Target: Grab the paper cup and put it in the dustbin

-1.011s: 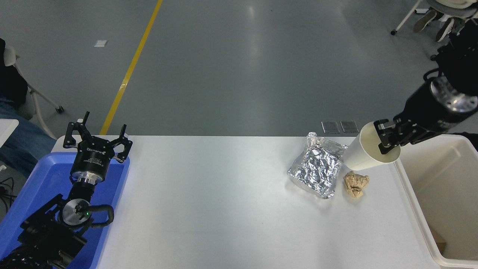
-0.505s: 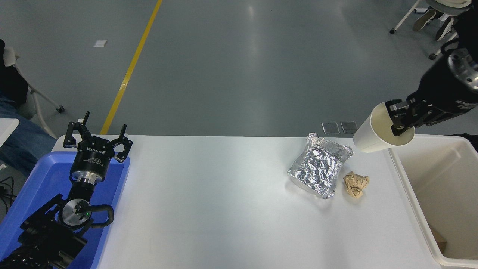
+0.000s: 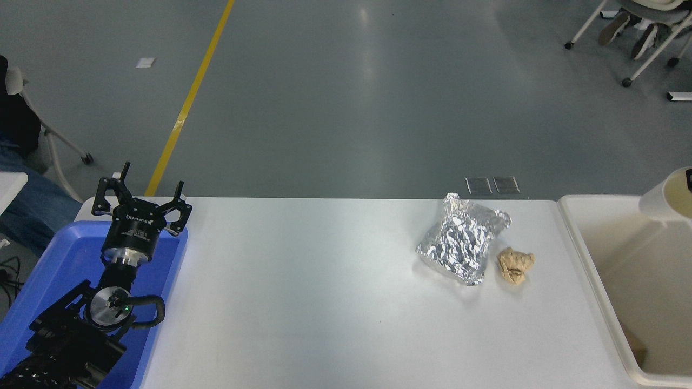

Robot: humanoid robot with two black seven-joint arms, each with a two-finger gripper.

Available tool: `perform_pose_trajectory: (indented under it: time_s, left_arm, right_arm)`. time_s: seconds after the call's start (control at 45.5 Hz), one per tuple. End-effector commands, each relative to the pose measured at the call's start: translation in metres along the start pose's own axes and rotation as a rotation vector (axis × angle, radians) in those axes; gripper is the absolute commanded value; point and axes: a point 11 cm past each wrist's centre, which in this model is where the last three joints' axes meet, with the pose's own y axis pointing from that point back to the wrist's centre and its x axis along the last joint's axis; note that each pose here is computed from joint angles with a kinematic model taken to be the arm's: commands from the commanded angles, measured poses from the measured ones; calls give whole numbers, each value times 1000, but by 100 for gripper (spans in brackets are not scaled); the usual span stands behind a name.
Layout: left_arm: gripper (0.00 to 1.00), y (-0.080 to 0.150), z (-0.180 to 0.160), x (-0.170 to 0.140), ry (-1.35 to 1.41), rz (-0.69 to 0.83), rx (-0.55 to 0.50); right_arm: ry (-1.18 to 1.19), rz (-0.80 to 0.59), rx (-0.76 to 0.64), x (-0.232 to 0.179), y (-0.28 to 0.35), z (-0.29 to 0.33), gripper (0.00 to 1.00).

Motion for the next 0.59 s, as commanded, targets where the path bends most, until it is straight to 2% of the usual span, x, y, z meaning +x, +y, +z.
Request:
perform_pose_trajectory:
  time_s: [0.0,0.11,0.352,0.571]
  left_arm:
    - [100,-1,0,0,0,0,-2]
    - [100,-1,0,0,0,-1,-1]
    - [100,-1,0,0,0,-1,-1]
    - [100,-1,0,0,0,-1,-1]
  right_arm:
    - [-173,41,-49,-73,-94,24,0]
    - [-270,65,-70,-103,-126,22,0]
    - [-299,43,-49,-144,-154,-6,0]
    - [-292,64,-42,-146,-157,-13,0]
